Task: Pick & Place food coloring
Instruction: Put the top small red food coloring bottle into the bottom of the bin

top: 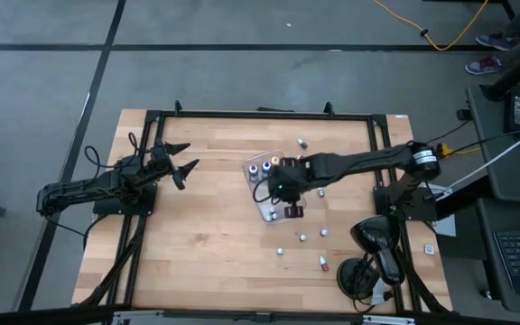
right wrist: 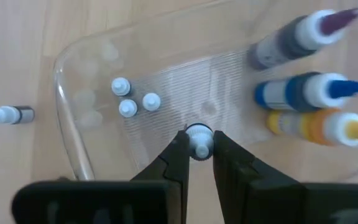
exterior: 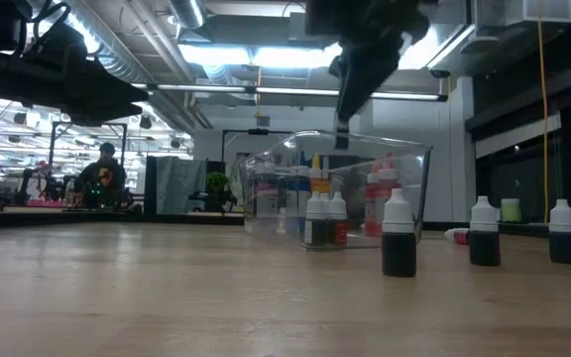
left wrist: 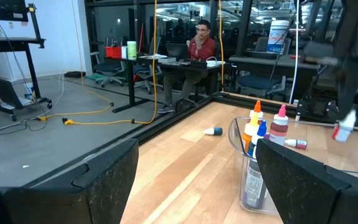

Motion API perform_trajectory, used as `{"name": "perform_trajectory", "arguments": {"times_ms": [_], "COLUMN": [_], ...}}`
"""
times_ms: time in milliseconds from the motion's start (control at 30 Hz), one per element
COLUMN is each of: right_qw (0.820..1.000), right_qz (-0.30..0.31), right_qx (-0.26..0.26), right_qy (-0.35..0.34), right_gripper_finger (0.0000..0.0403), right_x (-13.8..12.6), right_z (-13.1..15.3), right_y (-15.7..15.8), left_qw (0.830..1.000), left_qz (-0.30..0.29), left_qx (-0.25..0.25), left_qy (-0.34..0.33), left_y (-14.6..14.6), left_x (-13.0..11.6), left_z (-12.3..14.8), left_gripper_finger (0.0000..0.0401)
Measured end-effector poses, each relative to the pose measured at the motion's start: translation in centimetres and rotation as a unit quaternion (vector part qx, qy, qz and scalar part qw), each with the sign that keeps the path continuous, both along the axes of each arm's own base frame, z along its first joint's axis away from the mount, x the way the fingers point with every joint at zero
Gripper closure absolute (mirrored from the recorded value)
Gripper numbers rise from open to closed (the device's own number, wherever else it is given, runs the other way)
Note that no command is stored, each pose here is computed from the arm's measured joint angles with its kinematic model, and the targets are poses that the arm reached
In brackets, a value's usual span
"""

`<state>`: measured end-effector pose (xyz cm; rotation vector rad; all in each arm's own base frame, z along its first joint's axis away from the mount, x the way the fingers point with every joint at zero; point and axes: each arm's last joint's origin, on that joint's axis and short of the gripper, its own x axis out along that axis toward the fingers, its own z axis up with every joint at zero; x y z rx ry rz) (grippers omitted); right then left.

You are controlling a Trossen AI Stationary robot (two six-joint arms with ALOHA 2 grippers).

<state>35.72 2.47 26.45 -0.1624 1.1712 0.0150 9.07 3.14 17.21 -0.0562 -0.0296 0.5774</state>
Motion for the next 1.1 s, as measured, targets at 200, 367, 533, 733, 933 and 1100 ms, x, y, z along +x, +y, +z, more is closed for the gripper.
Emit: {"name": "perform_trajectory", "arguments": {"times_ms": [200,367,533,733,933,1100], "right_qw": [1.0,1.0,0.999,0.998,0.995,0.994], "right_qz": [0.012,0.015,0.023,0.05,0.074,0.081], "right_qx": [-0.002,0.009,0.016,0.024,0.017,0.032], "right_qy": [-0.004,0.008,0.02,0.041,0.059,0.067], "right_gripper_finger": [0.0347,0.0347,0.0347,0.0347,0.0347,0.0347], "right_x": [0.1,0.1,0.4,0.7,1.1,1.4], "right_z": [-2.3,-3.8,-4.9,-6.1,-7.4,-8.2], "right_y": [0.2,0.3,0.4,1.1,1.3,1.4], "left_qw": [1.0,1.0,1.0,1.0,1.0,1.0], "left_qz": [0.0,0.0,0.0,0.0,0.0,0.0], "left_qx": [0.0,0.0,0.0,0.0,0.0,0.0], "left_qy": [0.0,0.0,0.0,0.0,0.0,0.0], "left_y": [0.0,0.0,0.0,0.0,0.0,0.0], "left_x": [0.0,0.0,0.0,0.0,0.0,0.0], "left_z": [0.0,0.0,0.0,0.0,0.0,0.0], "left_gripper_finger": [0.0081,0.0081,0.0081,0.0081,0.0081,0.0081]}}
